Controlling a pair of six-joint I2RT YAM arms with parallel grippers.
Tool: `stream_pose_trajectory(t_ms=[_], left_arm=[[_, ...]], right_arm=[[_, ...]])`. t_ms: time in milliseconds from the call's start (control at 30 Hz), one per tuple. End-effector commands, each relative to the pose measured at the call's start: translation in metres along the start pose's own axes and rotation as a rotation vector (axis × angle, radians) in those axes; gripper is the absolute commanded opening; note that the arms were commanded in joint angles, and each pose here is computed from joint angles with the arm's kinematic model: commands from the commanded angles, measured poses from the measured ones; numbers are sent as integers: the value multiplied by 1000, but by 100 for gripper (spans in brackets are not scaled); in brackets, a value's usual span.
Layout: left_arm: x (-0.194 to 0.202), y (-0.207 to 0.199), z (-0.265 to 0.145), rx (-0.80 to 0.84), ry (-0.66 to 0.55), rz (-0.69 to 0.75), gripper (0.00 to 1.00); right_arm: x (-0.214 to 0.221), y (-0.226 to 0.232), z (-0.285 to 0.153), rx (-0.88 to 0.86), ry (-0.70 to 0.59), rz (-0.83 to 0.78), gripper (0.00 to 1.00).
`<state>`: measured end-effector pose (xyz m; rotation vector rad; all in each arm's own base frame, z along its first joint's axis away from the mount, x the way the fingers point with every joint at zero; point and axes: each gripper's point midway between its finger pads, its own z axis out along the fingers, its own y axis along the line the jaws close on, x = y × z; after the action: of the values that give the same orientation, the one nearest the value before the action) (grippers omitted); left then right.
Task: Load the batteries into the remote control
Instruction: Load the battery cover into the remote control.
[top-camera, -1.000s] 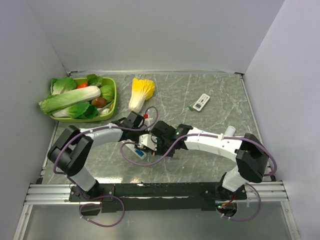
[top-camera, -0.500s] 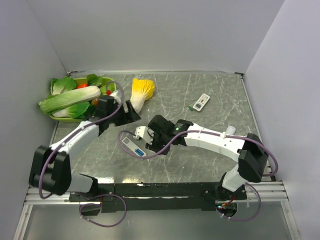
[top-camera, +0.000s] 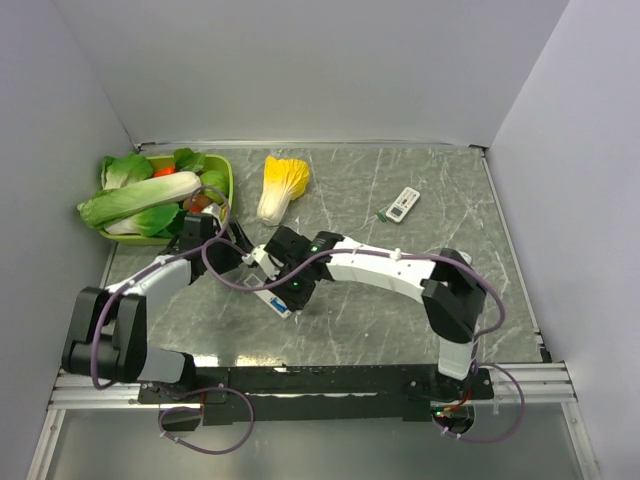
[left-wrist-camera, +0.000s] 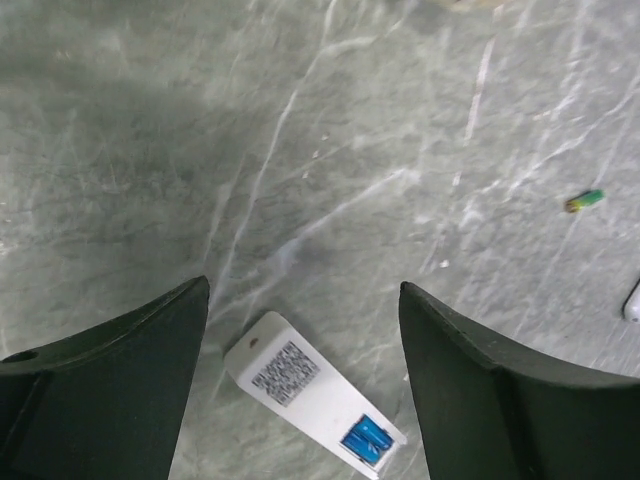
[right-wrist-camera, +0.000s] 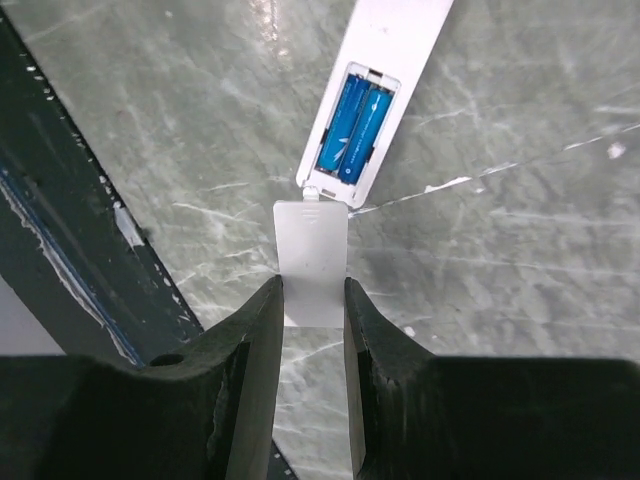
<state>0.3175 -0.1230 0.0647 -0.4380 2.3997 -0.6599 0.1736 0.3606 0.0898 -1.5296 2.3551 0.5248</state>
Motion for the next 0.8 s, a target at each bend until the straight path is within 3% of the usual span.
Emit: stream_pose_trajectory(t_ms=[0,167,267,433,767], left_arm=[[-4,-11,11,58,22,-8,80],[18,-10,17,85,107,-51,75],[28,-9,15,97,128,-80,65],[42,-6,8,104,153,-103,60],[47,-6,-3,118,135,-101,60]], right_arm=[[-15,3,8,0,24,78,20],[-19,2,16,-4,32,101,20],[-16,4,21,-7,53,131,20],[-9,1,27,4,89,139,20],[-13,-2,31,11,121,128,20]])
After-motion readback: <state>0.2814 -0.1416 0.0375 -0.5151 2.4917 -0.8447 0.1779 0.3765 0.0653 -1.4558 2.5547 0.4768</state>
